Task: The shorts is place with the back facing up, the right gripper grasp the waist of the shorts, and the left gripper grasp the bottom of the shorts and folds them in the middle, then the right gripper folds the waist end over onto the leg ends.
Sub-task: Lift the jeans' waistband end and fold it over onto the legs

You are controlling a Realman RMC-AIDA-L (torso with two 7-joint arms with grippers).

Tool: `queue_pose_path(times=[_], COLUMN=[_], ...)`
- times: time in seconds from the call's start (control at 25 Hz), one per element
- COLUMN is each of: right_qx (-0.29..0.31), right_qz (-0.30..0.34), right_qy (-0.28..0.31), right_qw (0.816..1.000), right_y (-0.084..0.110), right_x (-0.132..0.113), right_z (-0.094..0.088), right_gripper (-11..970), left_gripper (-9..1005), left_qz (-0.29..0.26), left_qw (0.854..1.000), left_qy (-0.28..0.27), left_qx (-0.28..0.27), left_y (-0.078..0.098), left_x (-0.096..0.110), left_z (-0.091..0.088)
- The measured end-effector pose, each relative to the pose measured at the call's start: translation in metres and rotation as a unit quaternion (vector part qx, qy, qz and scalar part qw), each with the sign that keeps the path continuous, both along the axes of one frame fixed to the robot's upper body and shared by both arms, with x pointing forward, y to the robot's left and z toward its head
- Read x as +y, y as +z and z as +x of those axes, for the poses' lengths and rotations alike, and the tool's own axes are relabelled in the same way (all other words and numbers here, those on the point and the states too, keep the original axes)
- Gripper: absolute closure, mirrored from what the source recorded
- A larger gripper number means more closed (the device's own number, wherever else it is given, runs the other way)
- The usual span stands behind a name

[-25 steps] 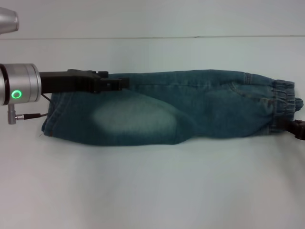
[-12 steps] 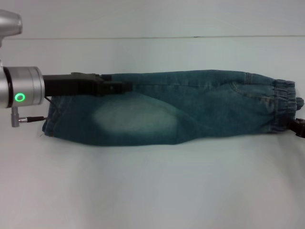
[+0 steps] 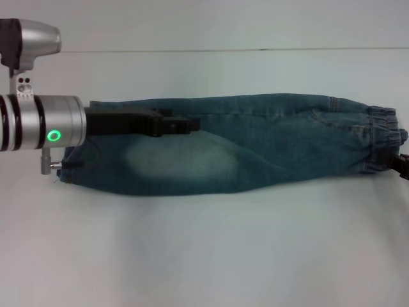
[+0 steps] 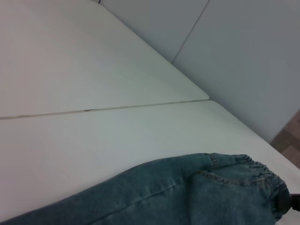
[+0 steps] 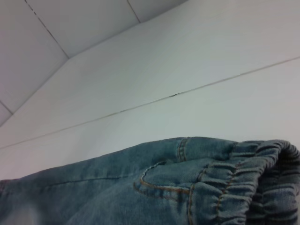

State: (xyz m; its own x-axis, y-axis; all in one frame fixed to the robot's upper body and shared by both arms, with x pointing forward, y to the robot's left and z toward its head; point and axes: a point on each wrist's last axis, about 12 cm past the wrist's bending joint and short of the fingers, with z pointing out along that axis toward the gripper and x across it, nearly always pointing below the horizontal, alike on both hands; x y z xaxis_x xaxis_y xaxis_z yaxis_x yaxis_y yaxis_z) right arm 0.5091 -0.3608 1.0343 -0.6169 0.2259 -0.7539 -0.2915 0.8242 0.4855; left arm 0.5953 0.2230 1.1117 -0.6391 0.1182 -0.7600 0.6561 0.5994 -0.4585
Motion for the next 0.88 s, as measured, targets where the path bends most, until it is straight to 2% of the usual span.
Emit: queue_pose_path(times=[0.4,0.88], right_qx=[-0.017,-0.037], right_qz=[0.002,0.008], right_qy=[0.0,0.017], right_qw=[1.0,0.999], right_y=[0.01,0.031], right_x=[-0.007,-0.011], right_z=[-0.001,0.003], right_gripper=[902,903], left_gripper=[145,145], left_qz=[-0.012,-0.006], left_qw=[1.0,1.0], left_qy=[-0.006,-0.012], left_qx=[-0.01,-0.003], left_y=[-0.003,-0.02], left_x=[-0.023,-0.051], left_z=[0.004,0.002])
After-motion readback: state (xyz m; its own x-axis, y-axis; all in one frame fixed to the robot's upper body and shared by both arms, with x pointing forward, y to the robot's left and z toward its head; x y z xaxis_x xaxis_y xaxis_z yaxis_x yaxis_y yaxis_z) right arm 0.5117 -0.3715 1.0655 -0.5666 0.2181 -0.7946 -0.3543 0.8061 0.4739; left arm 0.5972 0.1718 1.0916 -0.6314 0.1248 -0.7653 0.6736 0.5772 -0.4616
